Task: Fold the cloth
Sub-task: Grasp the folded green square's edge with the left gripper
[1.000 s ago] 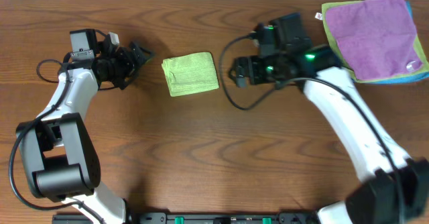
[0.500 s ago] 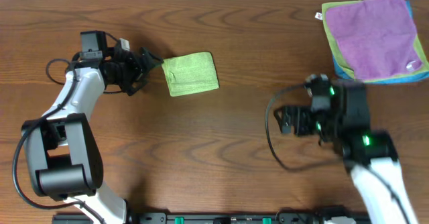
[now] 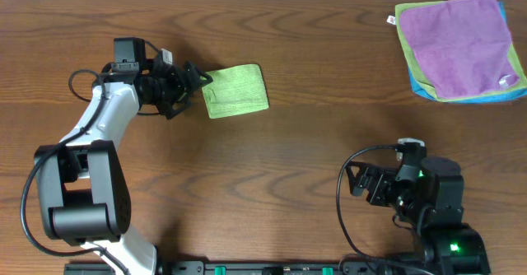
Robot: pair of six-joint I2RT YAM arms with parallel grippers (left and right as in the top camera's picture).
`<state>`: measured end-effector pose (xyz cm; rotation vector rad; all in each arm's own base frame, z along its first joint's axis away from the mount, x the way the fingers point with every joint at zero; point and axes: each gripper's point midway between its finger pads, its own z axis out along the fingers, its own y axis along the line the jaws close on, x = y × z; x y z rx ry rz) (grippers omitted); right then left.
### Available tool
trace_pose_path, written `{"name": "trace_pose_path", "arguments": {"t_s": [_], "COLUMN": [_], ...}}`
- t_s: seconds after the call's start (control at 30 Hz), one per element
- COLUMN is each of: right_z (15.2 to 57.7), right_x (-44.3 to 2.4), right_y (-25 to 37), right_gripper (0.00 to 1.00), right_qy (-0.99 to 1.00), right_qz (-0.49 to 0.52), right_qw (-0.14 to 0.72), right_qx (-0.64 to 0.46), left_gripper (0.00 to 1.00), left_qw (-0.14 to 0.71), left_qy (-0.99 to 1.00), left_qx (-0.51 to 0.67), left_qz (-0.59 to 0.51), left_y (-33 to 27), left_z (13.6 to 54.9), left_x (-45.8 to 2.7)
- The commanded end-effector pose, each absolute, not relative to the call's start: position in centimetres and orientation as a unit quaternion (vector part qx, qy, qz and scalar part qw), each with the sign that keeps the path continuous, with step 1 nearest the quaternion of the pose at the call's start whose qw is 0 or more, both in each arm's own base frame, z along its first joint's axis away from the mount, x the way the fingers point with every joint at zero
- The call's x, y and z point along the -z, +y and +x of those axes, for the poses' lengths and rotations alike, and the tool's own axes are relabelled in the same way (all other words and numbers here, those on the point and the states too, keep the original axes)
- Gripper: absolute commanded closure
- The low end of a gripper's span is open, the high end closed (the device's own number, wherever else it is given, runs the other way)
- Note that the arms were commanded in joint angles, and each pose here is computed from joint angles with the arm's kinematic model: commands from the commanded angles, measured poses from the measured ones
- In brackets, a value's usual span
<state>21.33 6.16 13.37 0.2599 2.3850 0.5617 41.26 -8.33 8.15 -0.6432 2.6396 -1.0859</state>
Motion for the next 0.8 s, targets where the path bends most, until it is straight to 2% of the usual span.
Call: {"name": "trace_pose_path", "arguments": {"t_s": [0.0,0.37,0.77], "right_z": [21.3,21.3,21.3], "right_x": [-13.4,-13.4,-13.4], "right_y": [6.1,6.1,6.1], "right_gripper": [0.01,0.01,0.01], "right_qy": [0.905,0.905,0.905], "right_qz": [0.149,0.148,0.148], "right_qw": [0.322,0.322,0.322], "right_qx": [-0.234,-0.234,-0.234], "left_gripper": [0.05,0.05,0.05], "left_qw": [0.105,0.085,0.076], "left_qy": [0.899,0.889,0.877], "left_qx": [0.361,0.367,0.394], "left_qz": [-0.227,-0.260,-0.265], "left_y": [-8.1,-8.4,-10.4], "left_z": [40.6,38.9,39.9], "left_x": [-7.9,-4.9,-3.7]}}
